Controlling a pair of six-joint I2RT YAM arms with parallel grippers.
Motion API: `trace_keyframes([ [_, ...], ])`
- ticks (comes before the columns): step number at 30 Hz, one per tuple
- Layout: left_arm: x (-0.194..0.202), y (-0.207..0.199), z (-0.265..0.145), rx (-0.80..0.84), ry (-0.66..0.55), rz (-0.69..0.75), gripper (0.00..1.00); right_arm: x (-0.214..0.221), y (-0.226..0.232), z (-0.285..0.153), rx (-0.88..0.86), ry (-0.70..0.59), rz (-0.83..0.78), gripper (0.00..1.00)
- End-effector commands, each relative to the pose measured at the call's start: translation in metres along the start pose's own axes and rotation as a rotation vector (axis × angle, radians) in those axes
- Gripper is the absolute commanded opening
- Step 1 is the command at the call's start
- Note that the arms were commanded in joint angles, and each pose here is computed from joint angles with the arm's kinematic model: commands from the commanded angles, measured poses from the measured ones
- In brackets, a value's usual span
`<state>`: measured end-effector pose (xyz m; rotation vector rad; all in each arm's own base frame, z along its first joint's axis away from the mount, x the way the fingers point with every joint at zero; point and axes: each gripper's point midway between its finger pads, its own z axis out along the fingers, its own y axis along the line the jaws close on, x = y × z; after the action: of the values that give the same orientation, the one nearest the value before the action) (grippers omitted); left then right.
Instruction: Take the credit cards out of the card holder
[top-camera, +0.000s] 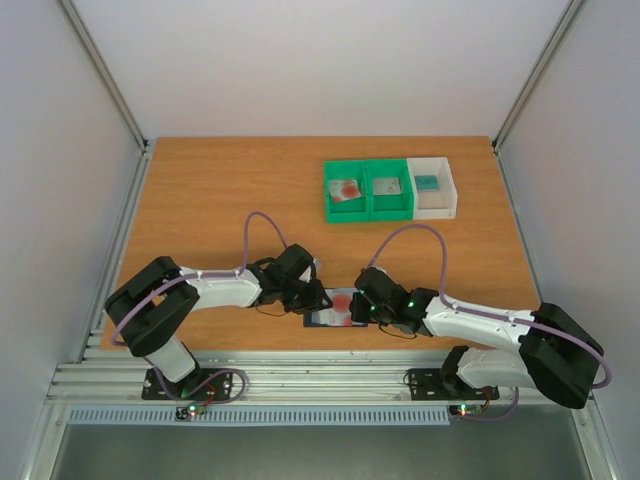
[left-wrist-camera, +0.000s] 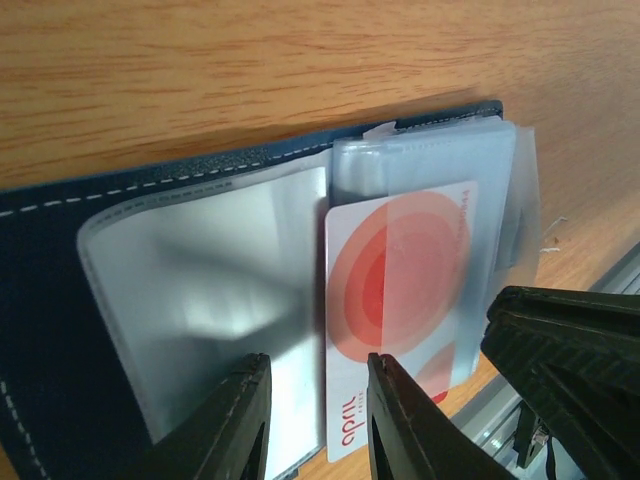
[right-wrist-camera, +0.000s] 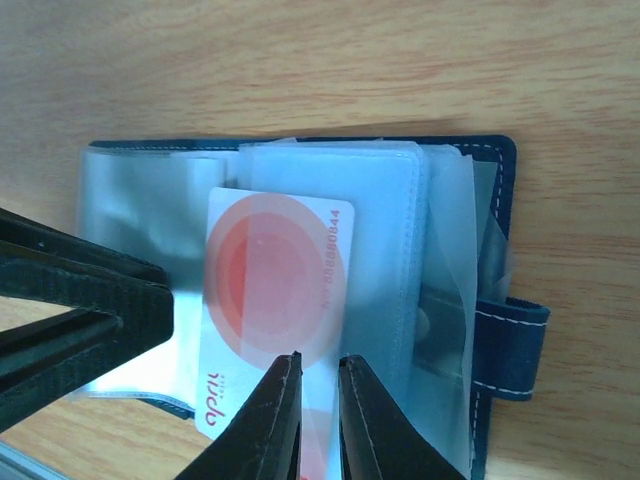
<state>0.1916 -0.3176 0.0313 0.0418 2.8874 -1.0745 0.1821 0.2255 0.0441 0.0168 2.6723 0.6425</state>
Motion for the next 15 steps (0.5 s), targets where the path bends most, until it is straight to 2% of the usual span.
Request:
trace_keyframes([
  [1,-0.007,-0.010,0.007,0.076,-0.016,0.005,0.28,-0.001,0.004,0.004,0.004,0.008,-0.008,0.12],
  [10,-0.007,-0.011,0.017,0.106,-0.002,-0.009,0.28,0.009,-0.008,0.014,0.050,0.043,0.028,0.10],
  [15,-0.007,-0.009,0.020,0.108,0.003,-0.021,0.14,0.010,-0.008,0.015,0.047,0.047,0.034,0.09],
])
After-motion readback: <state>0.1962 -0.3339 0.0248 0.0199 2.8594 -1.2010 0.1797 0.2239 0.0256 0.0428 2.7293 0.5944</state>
